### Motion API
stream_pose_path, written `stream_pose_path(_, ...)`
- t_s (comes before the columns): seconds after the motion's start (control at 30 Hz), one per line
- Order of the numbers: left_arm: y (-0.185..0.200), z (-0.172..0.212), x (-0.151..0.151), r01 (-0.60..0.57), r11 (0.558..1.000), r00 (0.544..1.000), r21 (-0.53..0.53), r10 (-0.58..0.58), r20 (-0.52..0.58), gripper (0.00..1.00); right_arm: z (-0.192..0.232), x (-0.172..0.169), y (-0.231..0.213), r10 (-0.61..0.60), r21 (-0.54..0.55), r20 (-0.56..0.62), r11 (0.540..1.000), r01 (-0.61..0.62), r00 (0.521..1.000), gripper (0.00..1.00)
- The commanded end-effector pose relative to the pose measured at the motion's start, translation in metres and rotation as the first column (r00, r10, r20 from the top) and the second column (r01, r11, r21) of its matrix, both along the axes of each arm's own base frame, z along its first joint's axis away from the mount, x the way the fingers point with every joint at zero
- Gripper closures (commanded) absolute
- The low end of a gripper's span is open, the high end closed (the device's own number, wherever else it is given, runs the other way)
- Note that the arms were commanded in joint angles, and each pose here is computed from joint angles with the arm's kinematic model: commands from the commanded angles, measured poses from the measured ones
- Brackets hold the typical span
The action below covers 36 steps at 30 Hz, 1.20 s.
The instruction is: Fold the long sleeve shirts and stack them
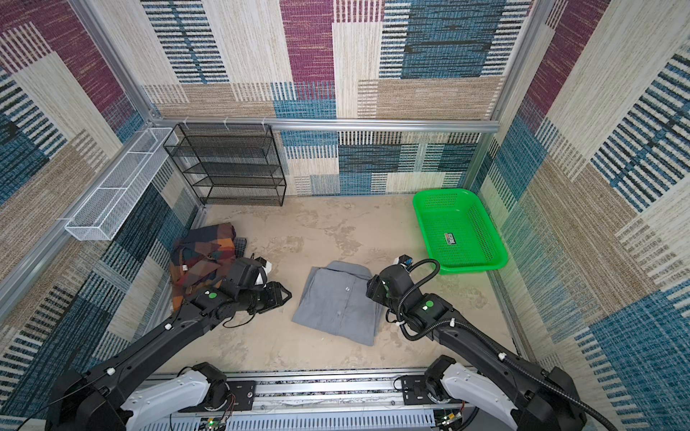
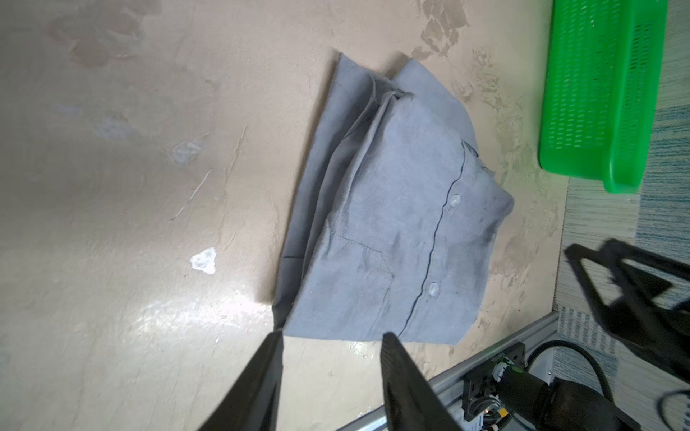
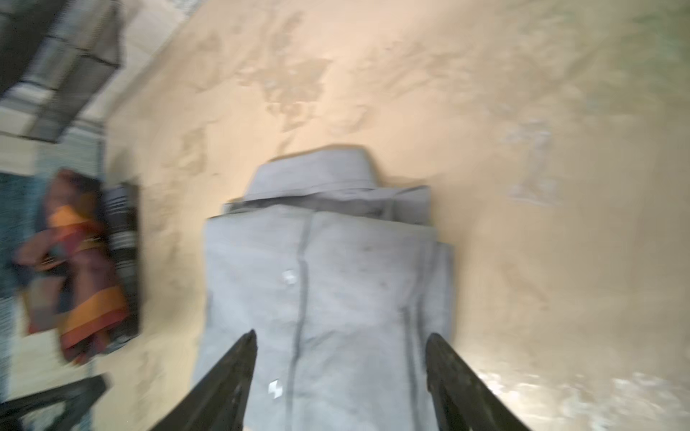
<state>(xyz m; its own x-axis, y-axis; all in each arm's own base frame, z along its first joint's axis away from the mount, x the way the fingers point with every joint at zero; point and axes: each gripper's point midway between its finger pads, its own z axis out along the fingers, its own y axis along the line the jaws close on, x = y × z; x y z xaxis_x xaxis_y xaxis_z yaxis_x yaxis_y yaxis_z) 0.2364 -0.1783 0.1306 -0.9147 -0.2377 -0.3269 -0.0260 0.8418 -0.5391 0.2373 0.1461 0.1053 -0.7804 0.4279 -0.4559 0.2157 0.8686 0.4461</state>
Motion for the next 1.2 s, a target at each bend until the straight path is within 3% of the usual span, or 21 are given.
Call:
stream_pose_path(0.0, -0.006, 0.003, 0.000, 0.043, 0.999, 0.999, -0.012, -0.043, 0.011, 0.54, -0.034, -0.018, 0.005, 0.070, 0.006, -0.102, 0.998, -0.070, 0.992, 0.33)
stream_pose_path(0.13, 0.000, 0.001, -0.003, 0.028, 1.000, 1.000, 0.003, -0.028, 0.010, 0.54, -0.052, -0.024, 0.030, 0.133, 0.132, -0.125, 0.984, -0.116, 0.983, 0.42)
stream_pose_path(0.37, 0.011, 0.012, -0.007, 0.015, 0.999, 0.999, 0.049, -0.017, 0.030, 0.54, -0.045, -0.054, 0.112, 0.257, 0.271, -0.140, 0.939, -0.213, 0.956, 0.41)
stream_pose_path(0.47, 0.014, 0.018, -0.008, 0.008, 0.998, 1.000, 0.057, -0.009, 0.020, 0.54, -0.048, -0.073, 0.157, 0.357, 0.318, -0.181, 0.903, -0.289, 0.916, 0.40)
stream_pose_path(0.53, 0.015, 0.022, -0.010, 0.006, 0.998, 1.000, 0.060, -0.007, 0.012, 0.53, -0.040, -0.078, 0.186, 0.414, 0.334, -0.144, 0.875, -0.350, 0.899, 0.39)
stream_pose_path(0.63, 0.020, 0.024, -0.014, -0.002, 0.997, 1.000, 0.082, 0.002, 0.003, 0.53, -0.033, -0.081, 0.223, 0.526, 0.312, -0.128, 0.826, -0.470, 0.841, 0.36)
stream_pose_path(0.7, 0.025, 0.025, -0.016, -0.005, 0.995, 1.000, 0.101, 0.005, 0.001, 0.52, -0.026, -0.088, 0.245, 0.623, 0.306, -0.124, 0.764, -0.568, 0.772, 0.34)
stream_pose_path(0.8, 0.031, 0.023, -0.021, 0.000, 0.991, 1.000, 0.135, 0.003, -0.020, 0.52, -0.029, -0.094, 0.238, 0.659, 0.242, -0.179, 0.749, -0.617, 0.730, 0.31)
stream_pose_path(1.03, 0.033, 0.010, -0.029, 0.005, 0.989, 0.997, 0.146, 0.006, -0.071, 0.52, 0.003, -0.089, 0.190, 0.684, 0.127, -0.136, 0.730, -0.672, 0.717, 0.22)
stream_pose_path(1.17, 0.023, 0.005, -0.030, 0.004, 0.995, 0.993, 0.103, 0.008, -0.114, 0.52, 0.019, -0.046, 0.145, 0.599, 0.104, -0.058, 0.799, -0.592, 0.798, 0.19)
